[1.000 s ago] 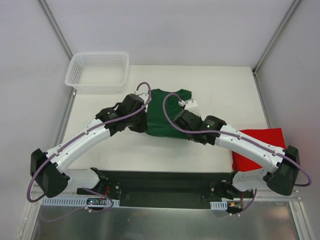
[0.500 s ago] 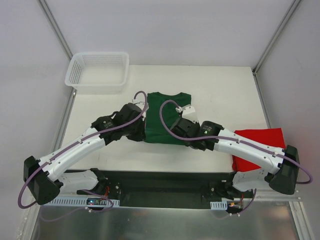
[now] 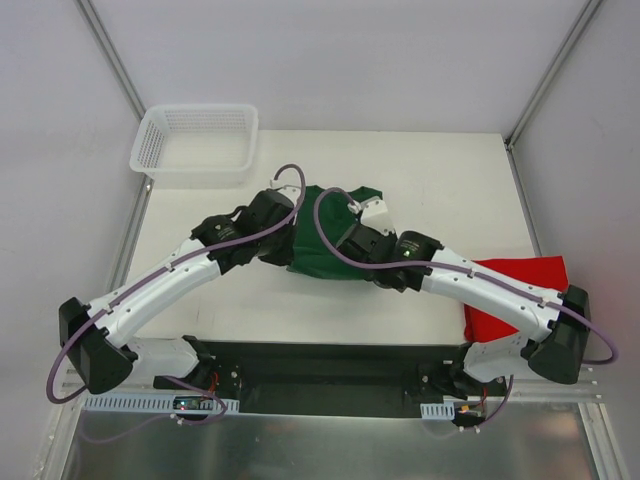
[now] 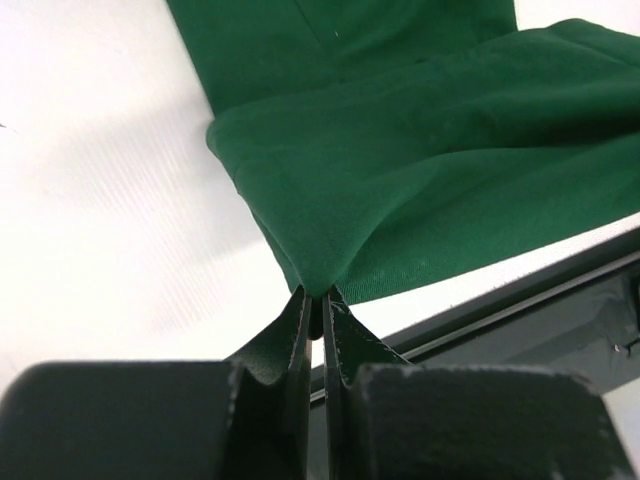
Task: Fold and stack the t-shirts
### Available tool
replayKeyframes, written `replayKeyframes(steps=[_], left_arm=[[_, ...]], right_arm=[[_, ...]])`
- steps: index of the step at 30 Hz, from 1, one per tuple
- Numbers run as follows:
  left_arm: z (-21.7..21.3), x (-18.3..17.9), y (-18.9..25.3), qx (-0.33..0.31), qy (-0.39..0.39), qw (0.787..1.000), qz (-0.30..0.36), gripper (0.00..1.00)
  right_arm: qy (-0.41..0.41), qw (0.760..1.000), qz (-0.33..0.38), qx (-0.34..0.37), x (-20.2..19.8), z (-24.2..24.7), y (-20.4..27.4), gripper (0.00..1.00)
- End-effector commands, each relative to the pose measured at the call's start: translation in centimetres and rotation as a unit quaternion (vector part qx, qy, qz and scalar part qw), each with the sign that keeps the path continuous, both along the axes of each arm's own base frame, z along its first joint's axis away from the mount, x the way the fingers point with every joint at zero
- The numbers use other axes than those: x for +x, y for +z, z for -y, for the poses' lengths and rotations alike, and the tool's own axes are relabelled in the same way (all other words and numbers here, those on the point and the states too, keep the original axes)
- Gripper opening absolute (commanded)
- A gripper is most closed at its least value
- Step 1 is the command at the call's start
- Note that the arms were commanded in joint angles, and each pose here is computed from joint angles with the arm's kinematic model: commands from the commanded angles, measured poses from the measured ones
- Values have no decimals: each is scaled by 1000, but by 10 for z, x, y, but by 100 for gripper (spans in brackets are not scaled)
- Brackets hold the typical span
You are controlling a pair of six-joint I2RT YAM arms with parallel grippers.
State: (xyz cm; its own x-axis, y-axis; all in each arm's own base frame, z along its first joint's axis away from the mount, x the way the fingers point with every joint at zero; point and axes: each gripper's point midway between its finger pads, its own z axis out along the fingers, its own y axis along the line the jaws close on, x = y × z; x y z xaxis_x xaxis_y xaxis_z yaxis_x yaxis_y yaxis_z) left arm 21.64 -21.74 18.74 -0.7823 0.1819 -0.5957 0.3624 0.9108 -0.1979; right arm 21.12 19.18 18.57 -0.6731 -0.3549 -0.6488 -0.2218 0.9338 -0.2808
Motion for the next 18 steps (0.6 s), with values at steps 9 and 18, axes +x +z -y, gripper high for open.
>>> replayKeyframes(steps=[9,18], left_arm=[[-11,43,23,47,25,997,49,0],[-34,66,22,71,51,995,56,0]], right_arm=[[-8,1000,-5,1,41,17,11,1],[4,999,-40,3,60,2,-8,1]])
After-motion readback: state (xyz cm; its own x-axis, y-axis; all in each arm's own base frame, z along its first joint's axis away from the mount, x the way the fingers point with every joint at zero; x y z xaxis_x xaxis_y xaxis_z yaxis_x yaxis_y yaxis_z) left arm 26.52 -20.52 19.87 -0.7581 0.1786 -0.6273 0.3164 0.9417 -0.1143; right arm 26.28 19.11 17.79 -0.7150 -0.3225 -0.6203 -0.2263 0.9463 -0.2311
